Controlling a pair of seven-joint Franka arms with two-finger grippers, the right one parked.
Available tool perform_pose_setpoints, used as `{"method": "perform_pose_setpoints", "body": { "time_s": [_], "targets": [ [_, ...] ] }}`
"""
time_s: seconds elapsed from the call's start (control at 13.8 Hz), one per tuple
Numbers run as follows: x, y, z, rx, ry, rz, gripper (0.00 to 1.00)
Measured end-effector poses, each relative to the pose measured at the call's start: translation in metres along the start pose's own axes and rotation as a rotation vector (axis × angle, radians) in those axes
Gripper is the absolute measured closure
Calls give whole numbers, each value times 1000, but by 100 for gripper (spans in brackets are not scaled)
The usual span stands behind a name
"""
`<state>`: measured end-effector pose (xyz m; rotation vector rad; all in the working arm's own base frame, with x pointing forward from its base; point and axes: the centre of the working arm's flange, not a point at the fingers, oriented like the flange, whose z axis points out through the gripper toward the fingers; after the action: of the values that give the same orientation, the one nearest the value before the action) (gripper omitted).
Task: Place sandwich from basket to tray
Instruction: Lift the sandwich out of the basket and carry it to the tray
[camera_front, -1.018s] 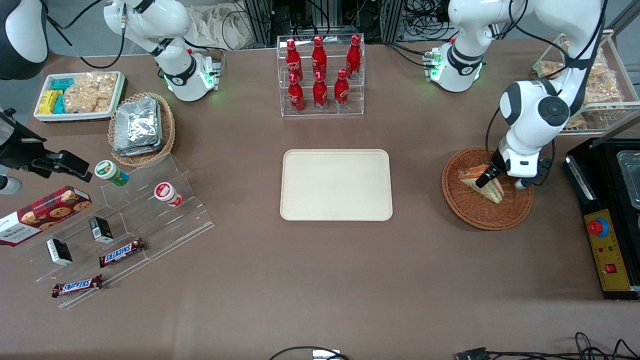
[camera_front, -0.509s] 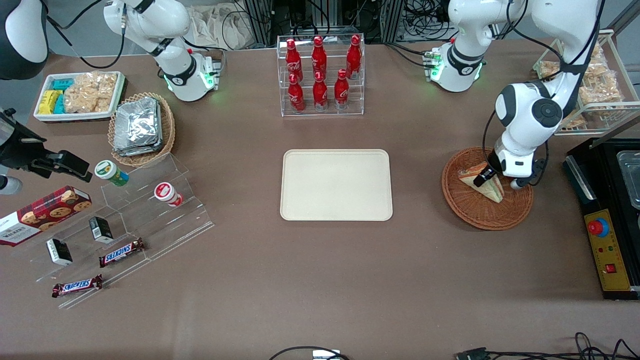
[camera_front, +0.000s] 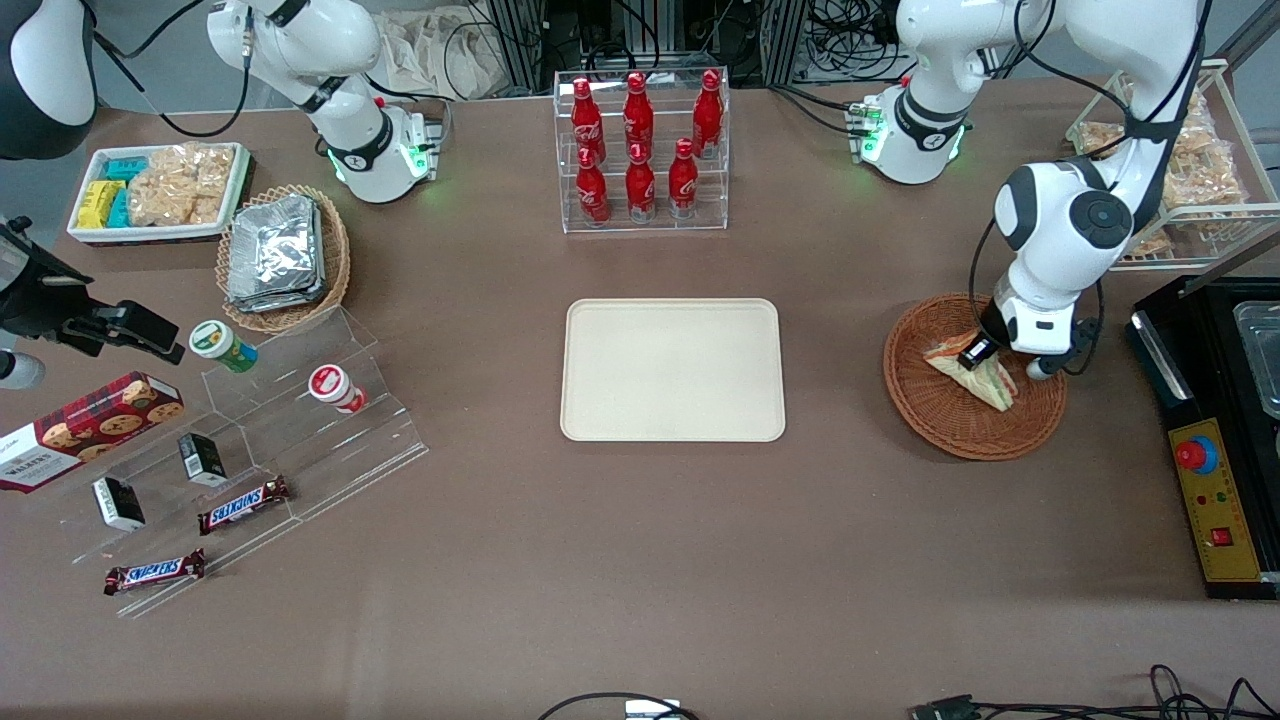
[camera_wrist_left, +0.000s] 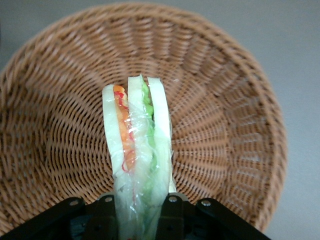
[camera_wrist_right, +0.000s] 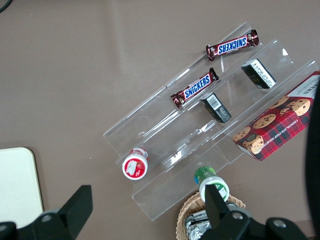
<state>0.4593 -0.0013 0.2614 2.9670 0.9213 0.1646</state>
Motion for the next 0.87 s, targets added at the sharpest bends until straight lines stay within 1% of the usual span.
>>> {"method": "perform_pose_setpoints", "body": {
  "time_s": [0.15, 0.29, 0.44, 0.65, 0.73, 0.87],
  "targets": [
    [8, 6, -23, 7, -1, 97, 79],
    [18, 13, -47, 17, -12, 204, 79],
    [32, 23, -73, 29, -33, 330, 79],
    [56, 42, -121, 42, -74, 519, 83],
    [64, 49, -137, 39, -71, 566, 83],
    [70, 65, -160, 28, -47, 646, 83]
  ]
}}
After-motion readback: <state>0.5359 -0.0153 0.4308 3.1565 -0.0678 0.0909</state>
